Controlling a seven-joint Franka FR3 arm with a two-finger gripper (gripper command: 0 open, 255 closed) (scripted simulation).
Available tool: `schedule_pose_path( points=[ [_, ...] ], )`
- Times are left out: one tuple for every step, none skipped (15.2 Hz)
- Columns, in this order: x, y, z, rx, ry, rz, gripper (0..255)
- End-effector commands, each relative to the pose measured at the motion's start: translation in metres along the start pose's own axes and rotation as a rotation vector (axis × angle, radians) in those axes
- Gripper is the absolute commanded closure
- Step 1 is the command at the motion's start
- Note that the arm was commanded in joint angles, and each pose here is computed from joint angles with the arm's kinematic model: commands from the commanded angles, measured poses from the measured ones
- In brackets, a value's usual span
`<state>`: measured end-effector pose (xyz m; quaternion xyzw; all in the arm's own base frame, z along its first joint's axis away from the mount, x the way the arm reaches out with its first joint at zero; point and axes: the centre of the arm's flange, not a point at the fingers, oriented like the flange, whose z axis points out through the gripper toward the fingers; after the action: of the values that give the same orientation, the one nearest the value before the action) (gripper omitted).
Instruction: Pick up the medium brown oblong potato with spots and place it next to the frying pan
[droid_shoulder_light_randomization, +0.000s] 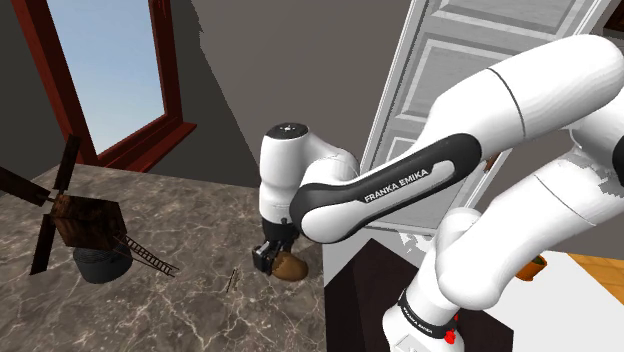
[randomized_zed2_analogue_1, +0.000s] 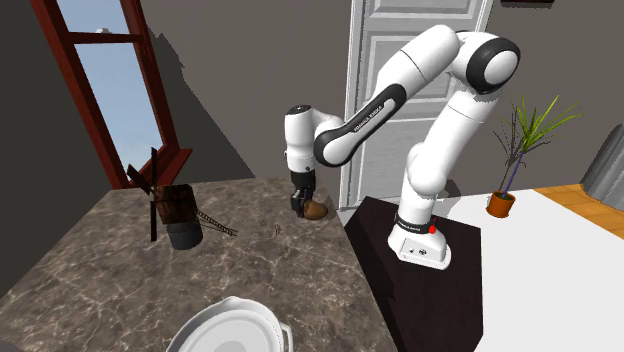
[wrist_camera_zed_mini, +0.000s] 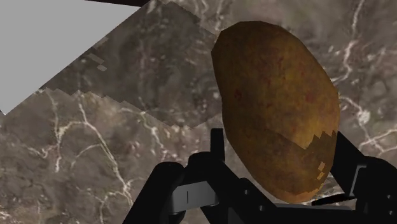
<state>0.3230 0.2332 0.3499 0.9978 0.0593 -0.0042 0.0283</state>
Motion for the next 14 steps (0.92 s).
schedule_pose_path(
  points=[
    [0.0,0.002,-0.009,0.0,0.0,0.0,255],
    [0.0,0.002,-0.015,0.0,0.0,0.0,255],
    [0.0,0.002,-0.02,0.0,0.0,0.0,255],
    [0.0,0.002,-0.025,0.0,0.0,0.0,255],
    [0.0,0.003,-0.03,0.0,0.0,0.0,255],
    [0.0,0.003,-0.036,0.0,0.0,0.0,255],
    [0.0,0.003,-0.041,0.0,0.0,0.0,255],
    [0.0,0.004,-0.046,0.0,0.0,0.0,255],
    [0.0,0.004,-0.052,0.0,0.0,0.0,255],
    [0.0,0.004,-0.057,0.0,0.0,0.0,255],
    [0.0,0.005,-0.062,0.0,0.0,0.0,255],
    [0.0,0.005,-0.067,0.0,0.0,0.0,255],
    [0.0,0.005,-0.073,0.0,0.0,0.0,255],
    [-0.001,0.005,-0.078,0.0,0.0,0.0,255]
  ],
)
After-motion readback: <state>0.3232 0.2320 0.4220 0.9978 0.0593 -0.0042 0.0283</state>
